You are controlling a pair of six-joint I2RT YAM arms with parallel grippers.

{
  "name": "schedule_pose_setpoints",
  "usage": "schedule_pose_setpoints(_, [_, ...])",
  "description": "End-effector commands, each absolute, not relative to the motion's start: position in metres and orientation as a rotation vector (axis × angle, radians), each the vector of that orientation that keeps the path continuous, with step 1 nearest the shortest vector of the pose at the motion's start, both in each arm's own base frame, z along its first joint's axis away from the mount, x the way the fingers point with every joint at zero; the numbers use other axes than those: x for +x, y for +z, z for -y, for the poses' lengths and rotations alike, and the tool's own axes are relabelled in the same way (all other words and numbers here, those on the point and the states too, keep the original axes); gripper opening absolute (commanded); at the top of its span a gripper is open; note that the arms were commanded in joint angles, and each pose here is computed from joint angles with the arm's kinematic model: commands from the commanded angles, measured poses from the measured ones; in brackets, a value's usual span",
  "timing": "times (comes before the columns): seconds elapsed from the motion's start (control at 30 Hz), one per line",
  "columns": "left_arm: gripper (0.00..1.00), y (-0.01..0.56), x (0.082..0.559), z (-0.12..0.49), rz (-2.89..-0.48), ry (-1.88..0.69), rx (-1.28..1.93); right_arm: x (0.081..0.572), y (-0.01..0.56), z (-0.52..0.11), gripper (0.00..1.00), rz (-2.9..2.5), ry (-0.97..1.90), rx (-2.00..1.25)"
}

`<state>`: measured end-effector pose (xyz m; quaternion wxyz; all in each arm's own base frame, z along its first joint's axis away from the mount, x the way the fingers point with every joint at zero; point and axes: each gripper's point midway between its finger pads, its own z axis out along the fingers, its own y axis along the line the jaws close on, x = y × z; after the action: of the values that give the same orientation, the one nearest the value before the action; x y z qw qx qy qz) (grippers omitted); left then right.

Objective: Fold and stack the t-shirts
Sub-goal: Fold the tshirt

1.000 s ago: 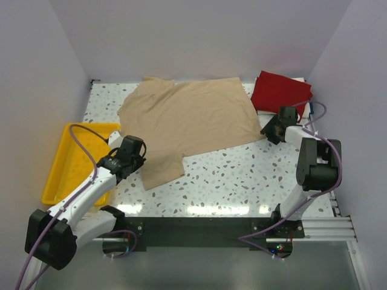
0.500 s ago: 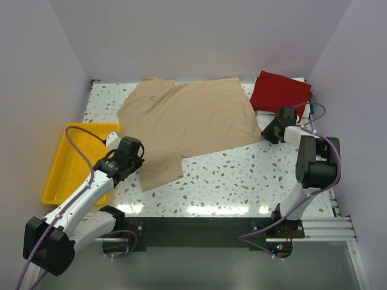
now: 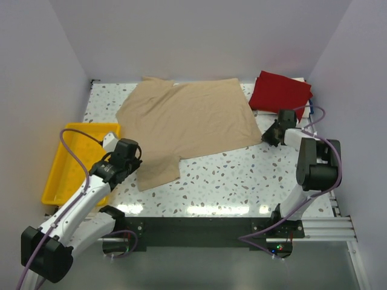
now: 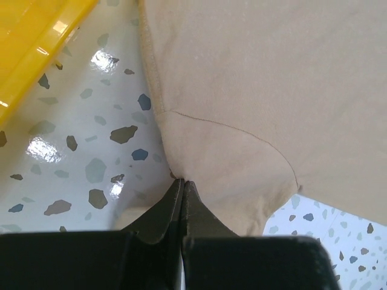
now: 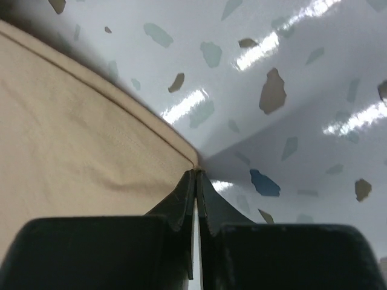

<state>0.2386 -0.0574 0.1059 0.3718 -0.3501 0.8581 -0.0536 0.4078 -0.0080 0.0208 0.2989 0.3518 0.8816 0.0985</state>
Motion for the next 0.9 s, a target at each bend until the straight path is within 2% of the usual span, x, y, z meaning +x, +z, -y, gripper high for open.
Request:
schedule_pose_setpoints(0.0, [0.0,0.105,0.23,0.044,-2.193,-0.065,-0.878,0.389,0.048,0.008,0.0,-2.303,0.267,0.923])
schedule_pose_setpoints(0.17, [0.0,0.106,0.22,0.04,-2.197,-0.061,-0.881,0.357,0.079,0.014,0.0,-2.247,0.254,0.907])
schedule_pose_setpoints(0.63, [0.0,0.116,0.195,0.048,-2.207,-0.199,-0.943,0.232,0.108,0.042,0.0,-2.235,0.054,1.029])
schedule_pose_setpoints(0.87, [0.0,0.13,0.196,0.052,-2.192,-0.249,-0.933,0.224,0.133,0.032,0.01,-2.191,0.124,0.995])
